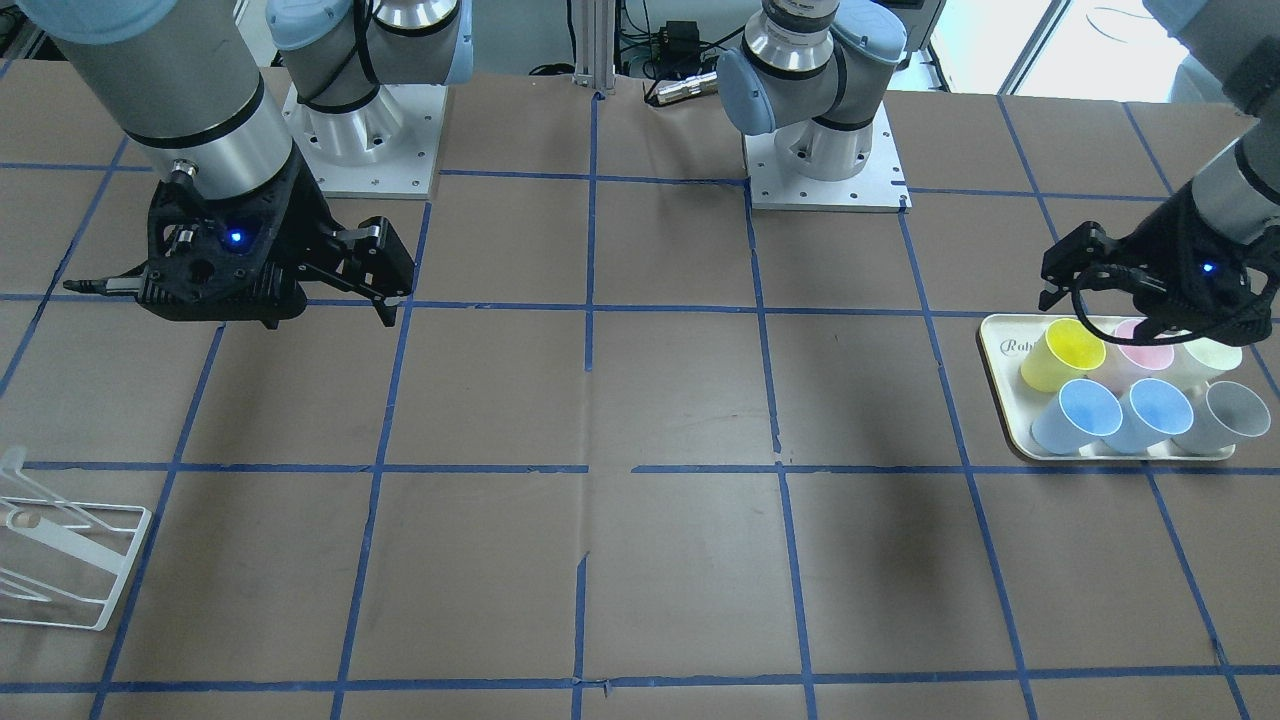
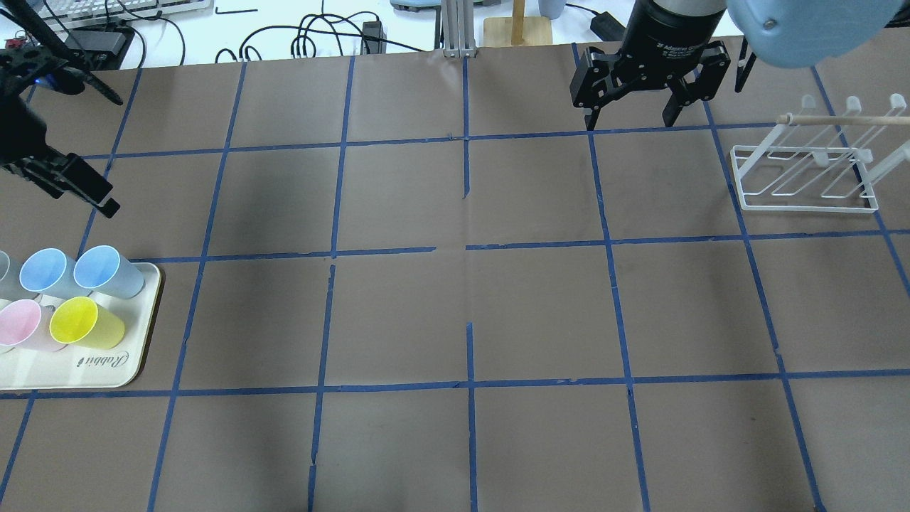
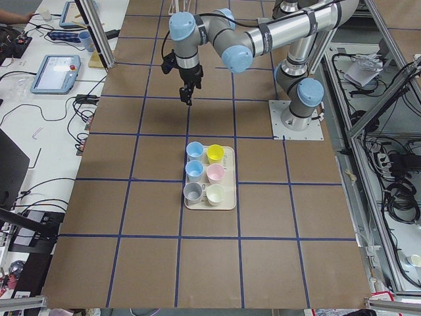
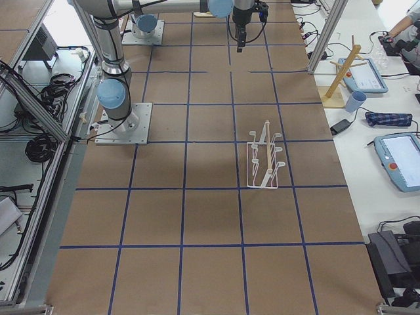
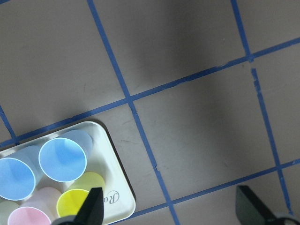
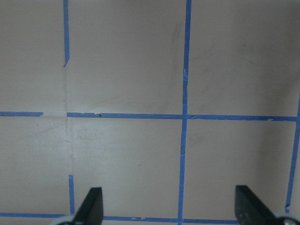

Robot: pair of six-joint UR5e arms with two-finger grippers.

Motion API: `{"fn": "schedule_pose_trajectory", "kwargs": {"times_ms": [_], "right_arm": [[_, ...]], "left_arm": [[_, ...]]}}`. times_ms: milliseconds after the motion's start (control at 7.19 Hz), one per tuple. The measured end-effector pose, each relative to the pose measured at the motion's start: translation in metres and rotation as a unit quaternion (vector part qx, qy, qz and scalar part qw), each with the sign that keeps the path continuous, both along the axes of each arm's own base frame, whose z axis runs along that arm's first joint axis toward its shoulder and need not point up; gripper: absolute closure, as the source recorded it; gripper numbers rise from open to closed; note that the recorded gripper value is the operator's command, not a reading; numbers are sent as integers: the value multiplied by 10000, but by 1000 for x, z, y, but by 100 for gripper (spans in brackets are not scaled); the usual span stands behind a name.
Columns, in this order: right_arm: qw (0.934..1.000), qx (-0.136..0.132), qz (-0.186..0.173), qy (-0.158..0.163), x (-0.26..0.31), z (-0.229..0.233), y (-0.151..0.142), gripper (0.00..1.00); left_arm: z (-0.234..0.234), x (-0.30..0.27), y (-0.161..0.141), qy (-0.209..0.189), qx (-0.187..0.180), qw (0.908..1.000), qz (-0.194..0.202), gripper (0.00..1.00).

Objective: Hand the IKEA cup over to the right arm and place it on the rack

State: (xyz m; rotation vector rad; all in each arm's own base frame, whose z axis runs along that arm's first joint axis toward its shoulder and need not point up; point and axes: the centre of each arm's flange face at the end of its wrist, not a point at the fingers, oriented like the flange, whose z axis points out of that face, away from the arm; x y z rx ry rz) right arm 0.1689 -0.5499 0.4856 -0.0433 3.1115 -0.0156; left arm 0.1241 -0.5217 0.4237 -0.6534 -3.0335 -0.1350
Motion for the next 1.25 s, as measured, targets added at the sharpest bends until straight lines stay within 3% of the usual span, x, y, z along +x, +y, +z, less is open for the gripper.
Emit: {"fn": "schedule_pose_trajectory", "kwargs": {"times_ms": [695,1252], "right_arm": [[10000,-2,0,-2,0,0,0,0],[10000,-6,-3,-7,0,0,0,0]], "left_arm": [[-103,106,-2,-136,-360,9911,-1271,0],[-154,126,-20,-85,-336,9858,-1643,0]]}}
